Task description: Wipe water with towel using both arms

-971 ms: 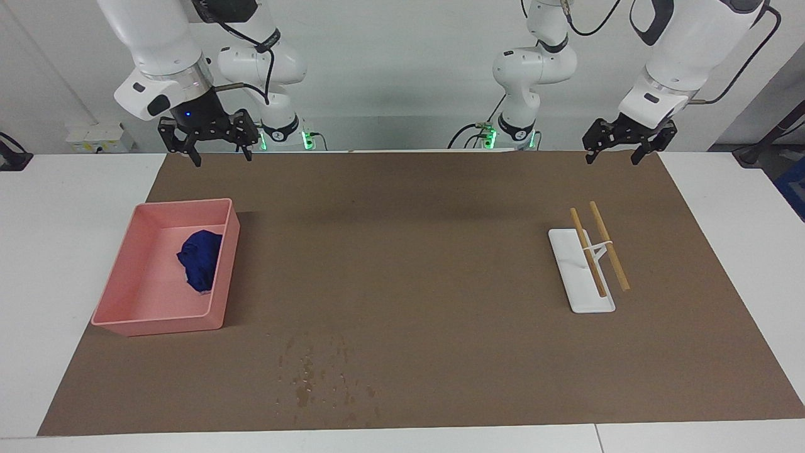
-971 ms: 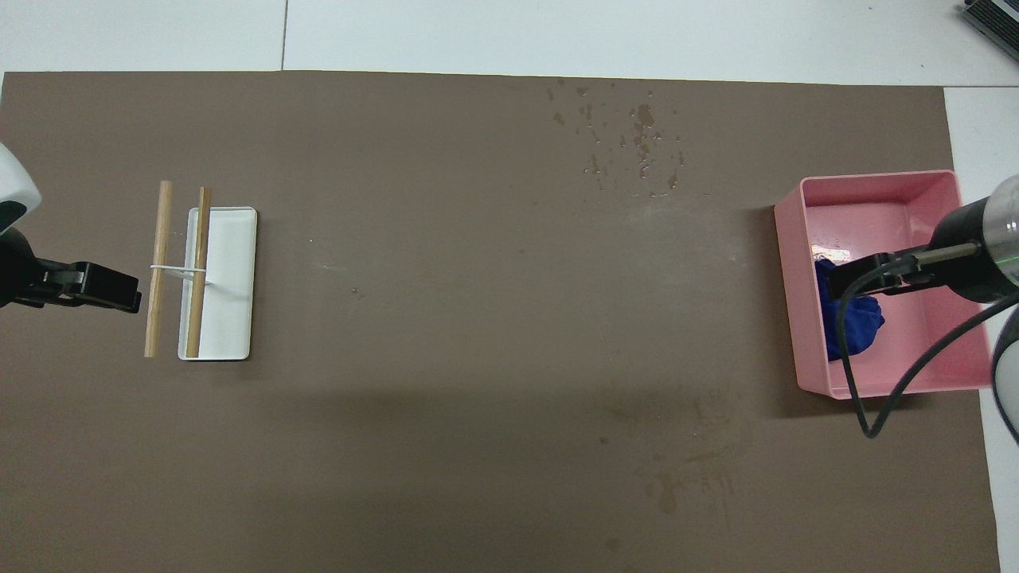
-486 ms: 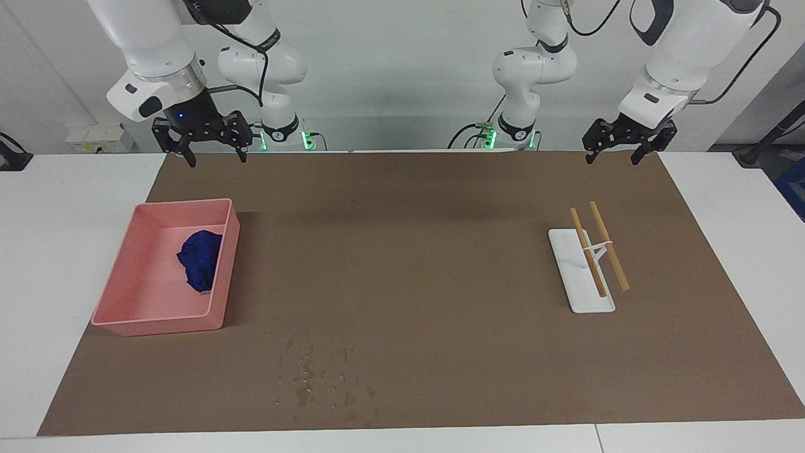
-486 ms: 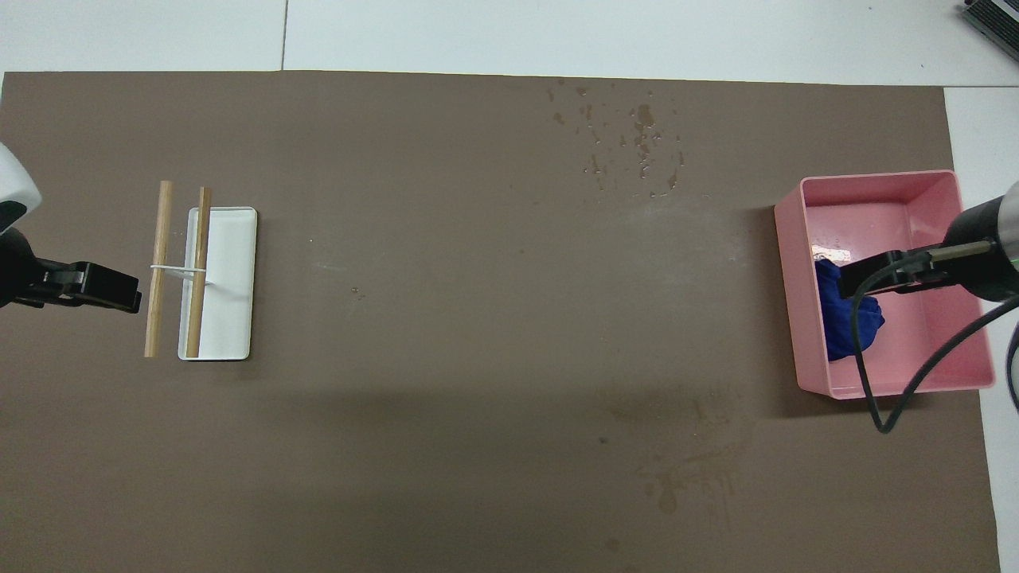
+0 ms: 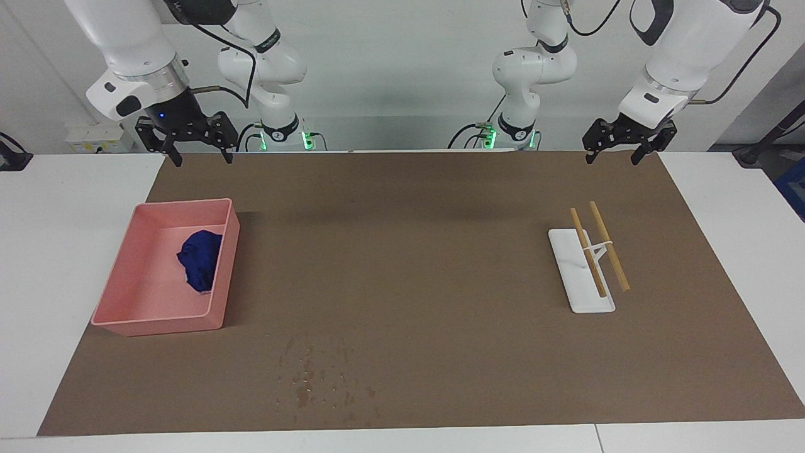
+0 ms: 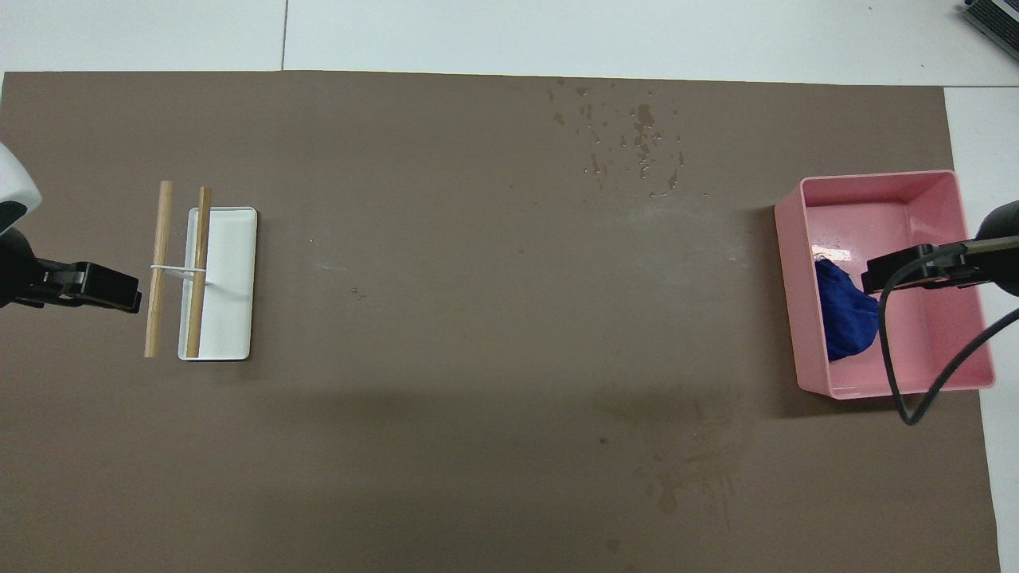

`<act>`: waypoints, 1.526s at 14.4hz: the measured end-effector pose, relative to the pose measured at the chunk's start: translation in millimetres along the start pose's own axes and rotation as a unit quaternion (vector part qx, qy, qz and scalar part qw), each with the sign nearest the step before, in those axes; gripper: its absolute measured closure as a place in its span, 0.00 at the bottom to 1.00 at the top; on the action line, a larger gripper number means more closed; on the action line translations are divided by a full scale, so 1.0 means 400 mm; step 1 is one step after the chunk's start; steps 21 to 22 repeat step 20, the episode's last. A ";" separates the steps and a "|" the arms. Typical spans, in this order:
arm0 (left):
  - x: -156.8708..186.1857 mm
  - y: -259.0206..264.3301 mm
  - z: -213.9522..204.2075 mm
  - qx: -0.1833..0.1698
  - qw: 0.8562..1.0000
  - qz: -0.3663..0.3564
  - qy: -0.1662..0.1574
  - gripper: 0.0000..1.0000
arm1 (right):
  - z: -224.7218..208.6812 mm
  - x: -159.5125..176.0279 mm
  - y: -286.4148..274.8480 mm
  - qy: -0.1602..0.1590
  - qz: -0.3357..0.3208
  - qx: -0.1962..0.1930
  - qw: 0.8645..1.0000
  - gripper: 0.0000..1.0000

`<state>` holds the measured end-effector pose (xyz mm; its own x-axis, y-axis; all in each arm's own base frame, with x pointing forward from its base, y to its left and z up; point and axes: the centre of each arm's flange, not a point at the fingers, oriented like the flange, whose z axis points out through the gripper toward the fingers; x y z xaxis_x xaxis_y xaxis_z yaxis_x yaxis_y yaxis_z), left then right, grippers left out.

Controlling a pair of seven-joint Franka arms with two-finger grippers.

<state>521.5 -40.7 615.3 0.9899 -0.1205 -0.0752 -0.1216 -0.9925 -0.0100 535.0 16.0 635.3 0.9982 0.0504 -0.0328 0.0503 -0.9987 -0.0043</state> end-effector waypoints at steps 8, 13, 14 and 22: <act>0.000 0.000 0.000 0.000 1.000 0.000 0.000 0.00 | 0.000 0.002 -0.018 0.003 -0.007 -0.001 1.000 0.00; 0.000 0.000 0.000 0.000 1.000 0.000 0.000 0.00 | 0.016 0.007 -0.016 0.004 -0.007 -0.007 1.000 0.00; 0.000 0.000 0.000 0.000 1.000 0.000 0.000 0.00 | 0.017 0.007 -0.016 0.004 -0.007 -0.007 1.000 0.00; 0.000 0.000 0.000 0.000 1.000 0.000 0.000 0.00 | 0.018 0.007 -0.016 0.004 -0.007 -0.007 1.000 0.00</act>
